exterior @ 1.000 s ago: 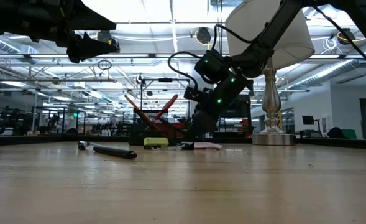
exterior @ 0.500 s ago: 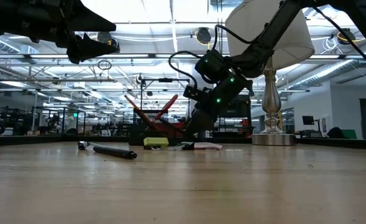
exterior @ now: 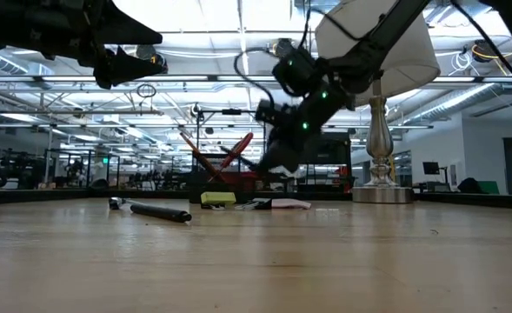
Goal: Pick and place office supplies into organizer
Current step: Put the black pen into the black desk organizer
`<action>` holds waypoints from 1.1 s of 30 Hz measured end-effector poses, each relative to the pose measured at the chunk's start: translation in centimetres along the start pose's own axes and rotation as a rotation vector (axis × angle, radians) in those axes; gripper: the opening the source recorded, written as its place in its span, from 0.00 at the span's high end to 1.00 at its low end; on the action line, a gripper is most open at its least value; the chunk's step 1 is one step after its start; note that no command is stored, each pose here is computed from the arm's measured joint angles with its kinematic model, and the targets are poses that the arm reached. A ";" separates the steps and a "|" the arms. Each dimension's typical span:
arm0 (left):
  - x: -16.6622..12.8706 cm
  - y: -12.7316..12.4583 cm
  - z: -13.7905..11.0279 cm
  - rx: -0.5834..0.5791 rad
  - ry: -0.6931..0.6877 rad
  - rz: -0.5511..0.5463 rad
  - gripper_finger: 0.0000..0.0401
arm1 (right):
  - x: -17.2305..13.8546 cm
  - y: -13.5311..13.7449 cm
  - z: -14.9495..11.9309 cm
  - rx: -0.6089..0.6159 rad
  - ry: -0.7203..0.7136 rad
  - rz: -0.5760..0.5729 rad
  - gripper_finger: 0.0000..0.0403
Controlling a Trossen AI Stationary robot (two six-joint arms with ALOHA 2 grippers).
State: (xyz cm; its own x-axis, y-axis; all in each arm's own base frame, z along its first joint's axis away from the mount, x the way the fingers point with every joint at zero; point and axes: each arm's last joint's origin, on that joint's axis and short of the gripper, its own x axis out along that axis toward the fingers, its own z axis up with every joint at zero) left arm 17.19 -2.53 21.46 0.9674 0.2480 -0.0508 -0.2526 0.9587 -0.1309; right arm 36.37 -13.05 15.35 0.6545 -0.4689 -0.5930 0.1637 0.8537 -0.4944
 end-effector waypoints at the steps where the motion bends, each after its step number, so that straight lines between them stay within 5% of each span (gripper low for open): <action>1: 0.0 0.0 0.0 -0.001 0.000 0.000 0.06 | -0.4 0.0 0.4 -0.020 -0.008 -0.012 0.95; 11: 0.0 0.0 0.0 -0.038 0.000 -0.002 0.06 | -4.6 3.7 3.7 -0.429 0.020 -0.114 0.95; 24: -0.3 -1.4 0.2 -0.565 0.124 -0.353 0.06 | -10.3 13.2 7.0 -0.861 -0.079 -0.210 0.95; 33: 0.4 -2.0 -2.2 -0.858 0.332 -0.255 0.09 | -14.9 17.9 8.9 -1.051 -0.242 -0.326 0.95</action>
State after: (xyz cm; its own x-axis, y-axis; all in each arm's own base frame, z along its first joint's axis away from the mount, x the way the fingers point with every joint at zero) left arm 18.08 -4.64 19.53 0.9744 -0.1329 -0.1812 -0.0879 0.5169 -0.8515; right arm 36.13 11.18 20.97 0.8389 -0.4809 -0.2549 -0.2745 0.0305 -0.9611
